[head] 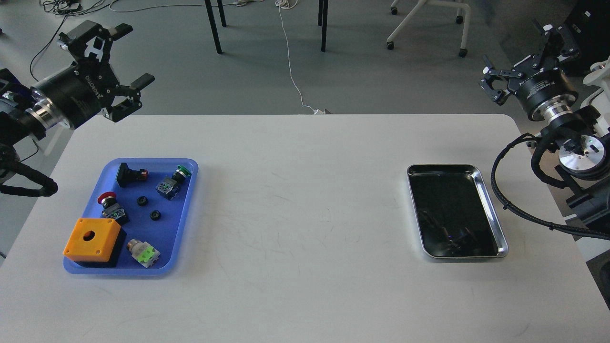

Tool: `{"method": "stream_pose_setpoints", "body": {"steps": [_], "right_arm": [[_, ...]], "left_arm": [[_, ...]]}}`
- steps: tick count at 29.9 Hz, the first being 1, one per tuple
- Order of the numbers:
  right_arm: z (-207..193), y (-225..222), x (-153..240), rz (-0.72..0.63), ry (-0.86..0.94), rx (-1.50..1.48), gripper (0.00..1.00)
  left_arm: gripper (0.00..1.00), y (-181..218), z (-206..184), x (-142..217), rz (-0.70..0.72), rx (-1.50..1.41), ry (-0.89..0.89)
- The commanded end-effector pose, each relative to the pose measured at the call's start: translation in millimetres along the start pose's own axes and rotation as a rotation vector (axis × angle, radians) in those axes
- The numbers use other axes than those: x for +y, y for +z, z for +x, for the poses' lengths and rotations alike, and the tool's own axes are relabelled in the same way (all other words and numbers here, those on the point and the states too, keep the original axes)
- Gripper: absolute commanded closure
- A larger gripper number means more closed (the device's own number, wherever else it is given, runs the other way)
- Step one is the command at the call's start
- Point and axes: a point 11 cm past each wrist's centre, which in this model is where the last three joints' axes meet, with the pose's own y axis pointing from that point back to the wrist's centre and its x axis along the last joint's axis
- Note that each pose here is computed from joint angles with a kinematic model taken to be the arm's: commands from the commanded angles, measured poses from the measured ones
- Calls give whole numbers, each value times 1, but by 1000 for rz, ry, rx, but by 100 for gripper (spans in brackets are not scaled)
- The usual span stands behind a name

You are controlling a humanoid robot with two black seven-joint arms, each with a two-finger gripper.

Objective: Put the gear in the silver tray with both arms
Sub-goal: 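Move the left gripper down toward the black gear in the blue tray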

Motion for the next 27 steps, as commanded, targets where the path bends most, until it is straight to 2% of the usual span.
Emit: {"method": "stream_pose_setpoints", "body": {"steps": [1,7,16,23,27], "right_arm": [[1,0,1,1,3,1,0],[2,1,2,0,6,-3,0],[7,4,5,-4,16,-4,0],[4,9,3,-11,10,-11,0],[3,10,3,-12,9,-13,0]], "left_arm": [[2,-11,0,8,128,-250,-49],[2,-10,4,24,191,-470,-99],[2,-26,-6,36,401,-888,-260],[4,-84,-3,49,537,-1277,-321],[6,-116,-4,62,573,-1389,-374]]}}
